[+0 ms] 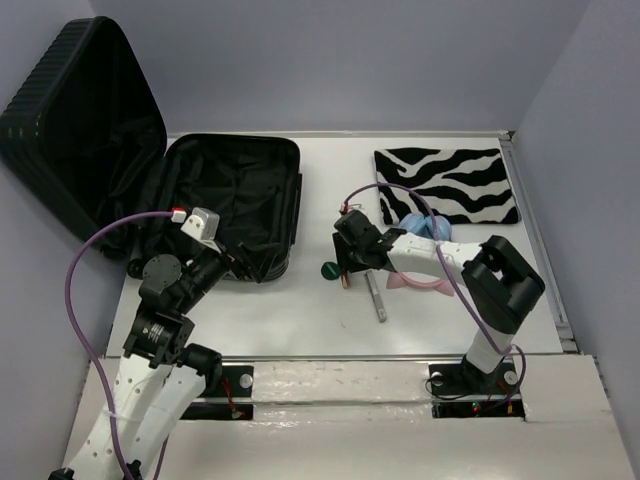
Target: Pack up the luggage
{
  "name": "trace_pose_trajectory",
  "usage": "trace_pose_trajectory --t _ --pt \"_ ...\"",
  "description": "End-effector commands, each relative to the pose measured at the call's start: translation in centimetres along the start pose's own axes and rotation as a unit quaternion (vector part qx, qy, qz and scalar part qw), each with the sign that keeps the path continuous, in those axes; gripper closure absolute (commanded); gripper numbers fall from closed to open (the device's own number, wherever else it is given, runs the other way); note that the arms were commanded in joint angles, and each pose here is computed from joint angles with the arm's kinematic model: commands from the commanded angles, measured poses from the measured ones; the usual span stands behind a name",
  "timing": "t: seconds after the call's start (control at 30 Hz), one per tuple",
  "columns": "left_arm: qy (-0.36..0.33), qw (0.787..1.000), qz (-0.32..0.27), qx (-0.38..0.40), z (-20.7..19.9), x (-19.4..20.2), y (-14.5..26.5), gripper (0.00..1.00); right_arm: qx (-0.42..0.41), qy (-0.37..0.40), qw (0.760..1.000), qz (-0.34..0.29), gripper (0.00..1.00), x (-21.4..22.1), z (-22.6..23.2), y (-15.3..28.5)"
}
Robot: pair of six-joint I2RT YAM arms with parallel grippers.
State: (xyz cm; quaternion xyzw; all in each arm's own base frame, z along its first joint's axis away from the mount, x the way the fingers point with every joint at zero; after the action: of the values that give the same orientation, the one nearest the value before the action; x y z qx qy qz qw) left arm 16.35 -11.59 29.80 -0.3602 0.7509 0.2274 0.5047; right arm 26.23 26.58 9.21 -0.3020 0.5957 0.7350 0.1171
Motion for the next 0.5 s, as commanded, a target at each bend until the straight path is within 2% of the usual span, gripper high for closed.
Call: trace_pose_trajectory --t 0.0,0.07,0.13,0.2,0.23,0.27,0.47 --pt "-0.020 0.999 -0.033 0.020 -1.1 -2.1 0.4 0.01 -0.017 -0.018 0.999 -0.041 0.53 -1.9 1.8 -0.5" --pt "-0.021 0.999 -0.033 0.020 -1.1 -2.1 0.4 0.01 -0.005 -0.018 0.999 -0.035 0.56 -1.4 1.4 -1.0" --pt "-0.021 0.999 -0.034 0.021 -1.1 -2.1 0.4 0.01 0.004 -0.019 0.999 -0.033 0.65 -1.1 1.2 -1.4" --pt "-0.020 0.999 -0.033 0.020 -1.1 -2.0 0.4 0.01 0.011 -0.021 0.999 -0.030 0.68 -0.8 1.0 -1.6" --pt "-0.020 0.999 -0.033 0.020 -1.1 -2.0 0.4 0.01 0.013 -0.021 0.999 -0.032 0.79 -0.9 0.9 -1.6" --pt "-0.019 0.999 -0.033 0.019 -1.1 -2.1 0.4 0.01 0.015 -0.022 0.999 -0.036 0.82 -1.0 0.9 -1.4" --pt "-0.017 0.999 -0.039 0.012 -1.0 -2.3 0.5 0.01 -0.007 -0.026 0.994 -0.103 0.87 -4.4 1.1 3.1"
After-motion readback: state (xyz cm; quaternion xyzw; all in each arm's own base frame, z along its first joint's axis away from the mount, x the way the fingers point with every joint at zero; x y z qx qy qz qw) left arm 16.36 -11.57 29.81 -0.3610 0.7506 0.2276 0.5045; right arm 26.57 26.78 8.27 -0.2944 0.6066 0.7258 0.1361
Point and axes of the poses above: each gripper's point midway between its finger pads, its own y axis back along the fingers, its own z axis along the line the jaws close on, x = y × z, the point moved 6 cm from there along y, back along the fingers, and after that the axes turned 4 degrees about y, right-handed, at the moved point
